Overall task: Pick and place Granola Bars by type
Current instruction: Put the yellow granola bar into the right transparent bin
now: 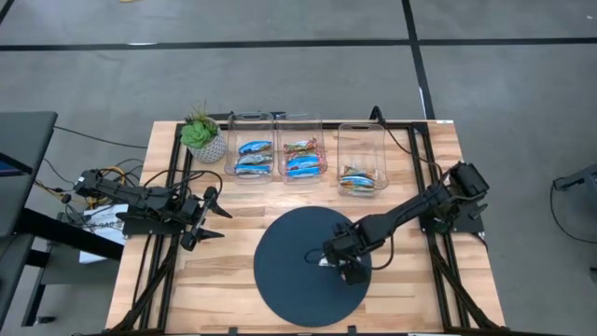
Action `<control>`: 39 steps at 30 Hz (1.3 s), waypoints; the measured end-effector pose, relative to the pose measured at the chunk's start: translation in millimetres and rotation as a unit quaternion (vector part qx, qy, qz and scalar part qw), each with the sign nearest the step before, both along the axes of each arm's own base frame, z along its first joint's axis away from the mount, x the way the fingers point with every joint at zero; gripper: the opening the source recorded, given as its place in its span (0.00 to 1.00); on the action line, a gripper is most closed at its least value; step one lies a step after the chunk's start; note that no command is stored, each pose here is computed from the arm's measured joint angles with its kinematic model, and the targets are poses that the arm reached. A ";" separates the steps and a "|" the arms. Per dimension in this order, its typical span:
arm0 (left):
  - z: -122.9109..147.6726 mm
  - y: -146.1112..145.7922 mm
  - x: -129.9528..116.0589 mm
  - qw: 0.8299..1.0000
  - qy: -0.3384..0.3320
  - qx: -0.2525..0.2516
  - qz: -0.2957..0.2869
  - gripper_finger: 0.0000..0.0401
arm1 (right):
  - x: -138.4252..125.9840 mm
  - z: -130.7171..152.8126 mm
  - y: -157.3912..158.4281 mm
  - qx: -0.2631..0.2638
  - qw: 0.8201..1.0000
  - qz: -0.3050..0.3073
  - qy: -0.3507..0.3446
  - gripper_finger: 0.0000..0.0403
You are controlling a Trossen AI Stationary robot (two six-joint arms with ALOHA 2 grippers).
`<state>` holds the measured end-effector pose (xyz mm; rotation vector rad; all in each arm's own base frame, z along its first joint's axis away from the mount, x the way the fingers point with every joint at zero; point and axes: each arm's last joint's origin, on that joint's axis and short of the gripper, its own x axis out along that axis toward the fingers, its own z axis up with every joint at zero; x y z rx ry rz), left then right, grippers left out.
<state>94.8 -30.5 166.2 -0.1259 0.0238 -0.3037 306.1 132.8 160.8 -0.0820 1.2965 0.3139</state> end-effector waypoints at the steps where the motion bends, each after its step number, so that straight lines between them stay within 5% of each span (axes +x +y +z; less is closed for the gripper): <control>1: 0.1 0.0 0.0 1.000 0.000 0.000 0.000 0.68 | 0.3 0.0 -0.8 0.000 1.000 -0.001 0.001 0.61; 26: 0.0 0.0 0.0 1.000 0.000 0.000 0.000 0.68 | 5.0 -20.5 1.8 0.016 0.999 0.005 0.031 0.23; 39: 0.1 0.0 0.0 1.000 0.000 0.000 0.000 0.68 | 4.3 -11.0 -5.7 0.007 1.000 0.012 0.020 0.16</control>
